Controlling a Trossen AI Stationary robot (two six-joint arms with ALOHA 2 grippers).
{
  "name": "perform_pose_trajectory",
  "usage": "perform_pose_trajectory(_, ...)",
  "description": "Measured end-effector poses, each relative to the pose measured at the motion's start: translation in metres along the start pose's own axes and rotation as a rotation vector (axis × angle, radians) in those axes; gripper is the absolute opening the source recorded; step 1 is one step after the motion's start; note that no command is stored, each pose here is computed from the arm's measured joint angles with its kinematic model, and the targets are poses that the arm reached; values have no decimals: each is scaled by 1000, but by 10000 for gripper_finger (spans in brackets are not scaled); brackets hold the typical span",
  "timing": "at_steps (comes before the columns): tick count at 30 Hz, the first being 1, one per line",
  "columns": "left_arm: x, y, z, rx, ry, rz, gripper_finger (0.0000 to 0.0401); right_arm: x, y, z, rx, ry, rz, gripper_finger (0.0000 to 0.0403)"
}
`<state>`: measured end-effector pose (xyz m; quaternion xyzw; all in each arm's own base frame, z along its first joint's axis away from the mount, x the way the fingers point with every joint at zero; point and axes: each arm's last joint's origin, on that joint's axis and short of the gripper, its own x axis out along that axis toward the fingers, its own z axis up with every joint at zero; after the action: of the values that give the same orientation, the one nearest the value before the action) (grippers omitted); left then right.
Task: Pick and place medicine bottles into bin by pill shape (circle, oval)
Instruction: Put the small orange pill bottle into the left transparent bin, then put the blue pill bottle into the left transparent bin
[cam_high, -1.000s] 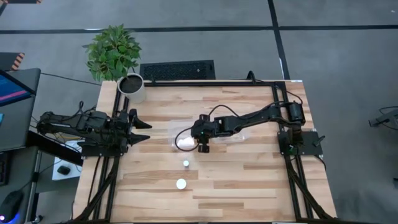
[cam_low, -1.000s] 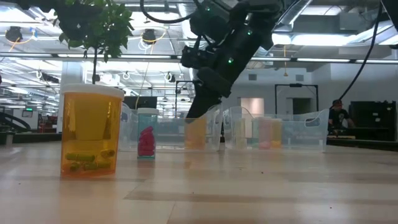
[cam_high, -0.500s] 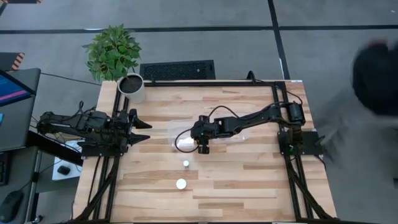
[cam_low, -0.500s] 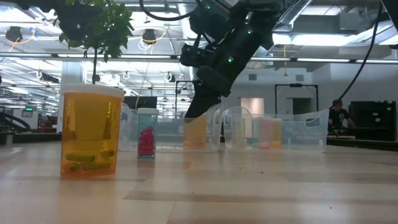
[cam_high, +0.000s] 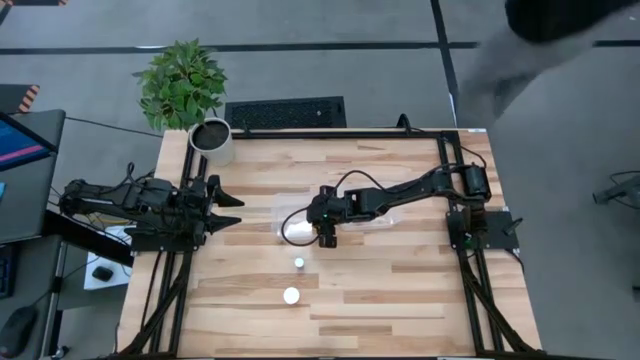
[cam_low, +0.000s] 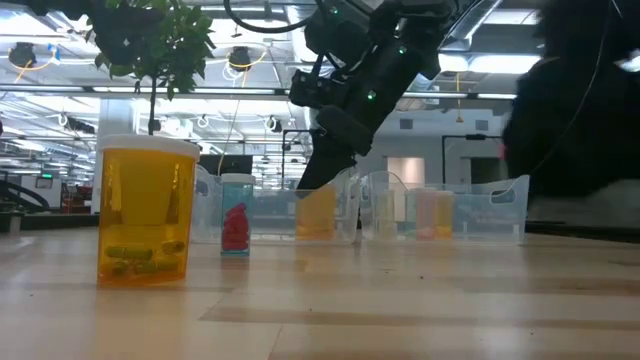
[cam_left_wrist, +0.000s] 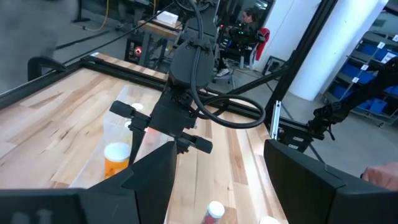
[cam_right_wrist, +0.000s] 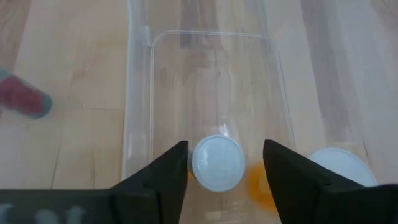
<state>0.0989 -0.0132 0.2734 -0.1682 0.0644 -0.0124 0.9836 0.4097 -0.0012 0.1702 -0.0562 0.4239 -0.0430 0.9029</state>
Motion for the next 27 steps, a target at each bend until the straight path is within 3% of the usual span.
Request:
perform_pose_trajectory(15, 0, 0, 0, 0, 0, 0, 235, -10, 2, 13, -22, -5, 7, 230)
perform_pose_trajectory(24, 0, 0, 0, 0, 0, 0, 235, -27, 13, 39, -60, -23, 31, 230)
perform_pose_trajectory(27, 0, 0, 0, 0, 0, 0, 235, -36, 24, 51, -75, -54, 95, 230)
